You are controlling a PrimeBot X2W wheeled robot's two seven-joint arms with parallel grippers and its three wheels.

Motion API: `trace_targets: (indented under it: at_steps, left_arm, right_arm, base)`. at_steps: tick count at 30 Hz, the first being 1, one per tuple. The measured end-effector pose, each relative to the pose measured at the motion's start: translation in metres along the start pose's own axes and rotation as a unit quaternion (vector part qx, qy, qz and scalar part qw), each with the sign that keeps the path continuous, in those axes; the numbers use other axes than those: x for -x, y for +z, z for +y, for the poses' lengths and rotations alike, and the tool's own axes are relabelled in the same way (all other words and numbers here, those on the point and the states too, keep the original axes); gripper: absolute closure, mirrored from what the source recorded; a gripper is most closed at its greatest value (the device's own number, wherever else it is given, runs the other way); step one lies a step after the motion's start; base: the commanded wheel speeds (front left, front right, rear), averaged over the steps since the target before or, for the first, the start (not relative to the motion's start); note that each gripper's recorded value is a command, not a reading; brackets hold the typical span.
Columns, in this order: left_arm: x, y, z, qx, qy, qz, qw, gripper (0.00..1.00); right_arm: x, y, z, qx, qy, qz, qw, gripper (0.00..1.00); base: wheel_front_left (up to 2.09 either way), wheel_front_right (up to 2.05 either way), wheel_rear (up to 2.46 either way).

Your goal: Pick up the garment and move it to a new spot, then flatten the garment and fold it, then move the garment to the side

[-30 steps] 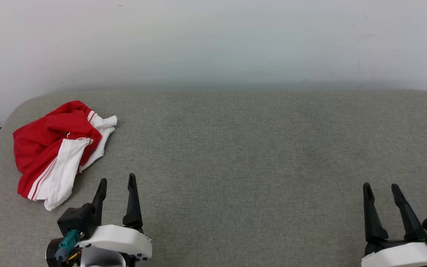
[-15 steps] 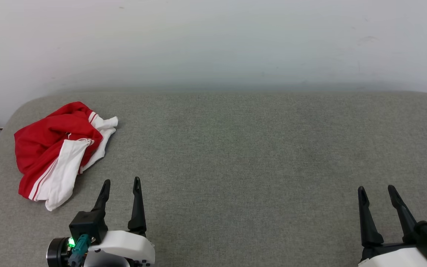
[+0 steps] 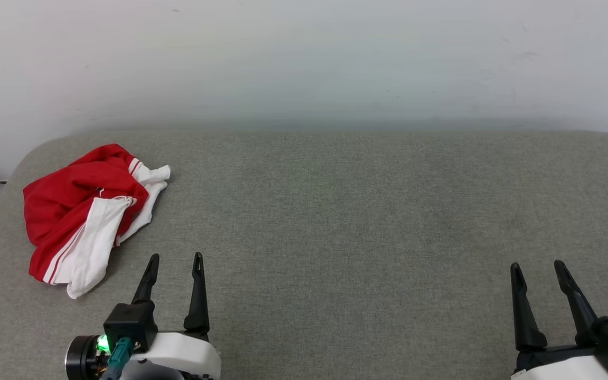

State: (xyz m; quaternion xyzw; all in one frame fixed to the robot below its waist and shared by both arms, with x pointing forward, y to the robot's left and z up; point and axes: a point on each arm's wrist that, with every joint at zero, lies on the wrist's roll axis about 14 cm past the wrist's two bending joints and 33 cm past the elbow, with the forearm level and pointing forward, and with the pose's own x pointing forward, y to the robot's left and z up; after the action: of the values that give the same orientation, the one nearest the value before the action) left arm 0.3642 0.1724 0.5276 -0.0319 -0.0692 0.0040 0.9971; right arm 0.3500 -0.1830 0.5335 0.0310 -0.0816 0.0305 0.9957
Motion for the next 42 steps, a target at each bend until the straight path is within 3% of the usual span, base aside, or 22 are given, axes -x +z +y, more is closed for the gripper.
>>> trace_targets:
  at_steps: [28, 42]
  left_arm:
    - [0.004, -0.009, 0.001, 0.001, -0.006, 0.011, 1.0, 0.0]
    - [0.024, -0.009, 0.049, -0.014, 0.071, 0.016, 0.997, 0.0]
  right_arm:
    - [0.004, -0.007, -0.005, -0.016, -0.009, 0.007, 1.0, 0.0]
    - [-0.014, -0.018, 0.033, -0.019, 0.051, 0.02, 0.998, 0.0]
  base:
    - [0.0, 0.0, 0.0]
    - [0.0, 0.0, 0.0]
